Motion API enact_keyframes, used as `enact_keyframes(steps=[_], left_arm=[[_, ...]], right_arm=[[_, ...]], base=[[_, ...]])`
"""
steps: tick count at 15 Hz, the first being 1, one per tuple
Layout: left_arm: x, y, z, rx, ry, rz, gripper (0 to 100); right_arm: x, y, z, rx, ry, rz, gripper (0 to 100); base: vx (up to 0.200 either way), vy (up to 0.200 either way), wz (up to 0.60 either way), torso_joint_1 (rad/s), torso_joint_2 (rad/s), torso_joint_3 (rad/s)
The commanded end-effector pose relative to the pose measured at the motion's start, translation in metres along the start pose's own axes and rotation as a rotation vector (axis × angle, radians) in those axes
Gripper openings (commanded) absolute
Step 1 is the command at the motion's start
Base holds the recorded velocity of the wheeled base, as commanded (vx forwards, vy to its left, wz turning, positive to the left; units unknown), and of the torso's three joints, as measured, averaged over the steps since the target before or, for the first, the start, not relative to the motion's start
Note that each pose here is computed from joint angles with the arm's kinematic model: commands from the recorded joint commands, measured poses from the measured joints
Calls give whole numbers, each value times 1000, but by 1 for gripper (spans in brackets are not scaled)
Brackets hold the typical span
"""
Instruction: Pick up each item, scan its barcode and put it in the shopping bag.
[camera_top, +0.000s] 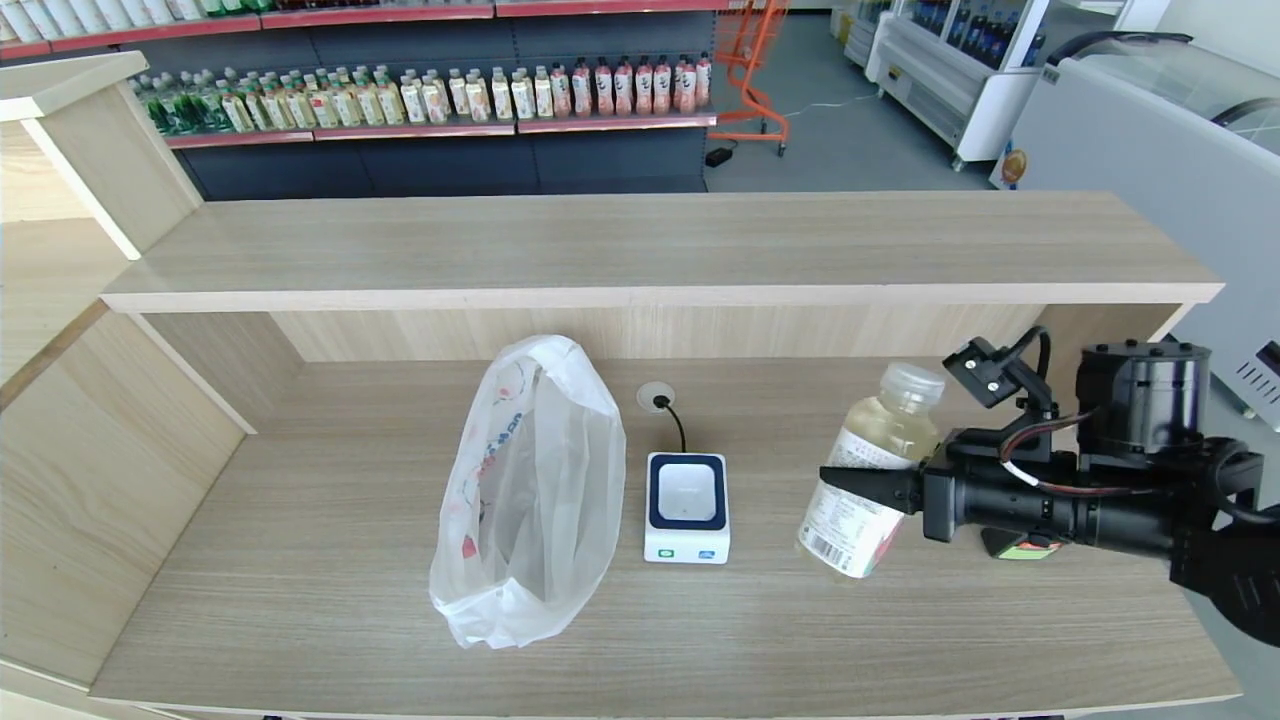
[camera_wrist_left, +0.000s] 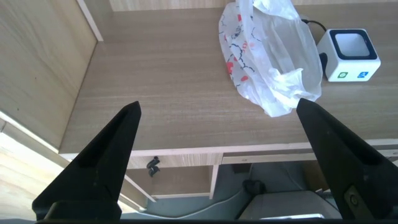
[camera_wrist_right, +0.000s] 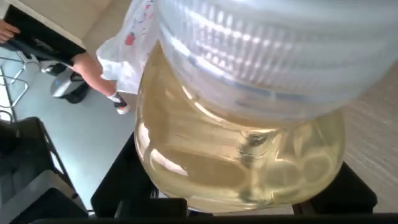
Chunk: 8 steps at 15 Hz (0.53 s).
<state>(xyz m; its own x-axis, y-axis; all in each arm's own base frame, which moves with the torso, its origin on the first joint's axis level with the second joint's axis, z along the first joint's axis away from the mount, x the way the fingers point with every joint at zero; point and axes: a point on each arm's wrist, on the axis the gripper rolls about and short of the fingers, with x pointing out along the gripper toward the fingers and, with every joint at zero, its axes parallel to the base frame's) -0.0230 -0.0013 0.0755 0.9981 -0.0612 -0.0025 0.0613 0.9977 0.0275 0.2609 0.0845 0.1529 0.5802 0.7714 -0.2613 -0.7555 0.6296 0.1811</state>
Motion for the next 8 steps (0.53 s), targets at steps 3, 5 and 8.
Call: enact_keyframes(steps=[3,5,8], left_arm=[[0,0,0,0,1,0,100],[0,0,0,0,1,0,100],[0,0,0,0,1,0,100]], right_arm=[[-45,29,35,-6,-104,234,0],[-43,55,41,36,-101,342,0],[-42,80,43,48,-87,441,0]], base=[[0,0,0,0,0,0],[0,0,0,0,0,0],[0,0,0,0,0,0]])
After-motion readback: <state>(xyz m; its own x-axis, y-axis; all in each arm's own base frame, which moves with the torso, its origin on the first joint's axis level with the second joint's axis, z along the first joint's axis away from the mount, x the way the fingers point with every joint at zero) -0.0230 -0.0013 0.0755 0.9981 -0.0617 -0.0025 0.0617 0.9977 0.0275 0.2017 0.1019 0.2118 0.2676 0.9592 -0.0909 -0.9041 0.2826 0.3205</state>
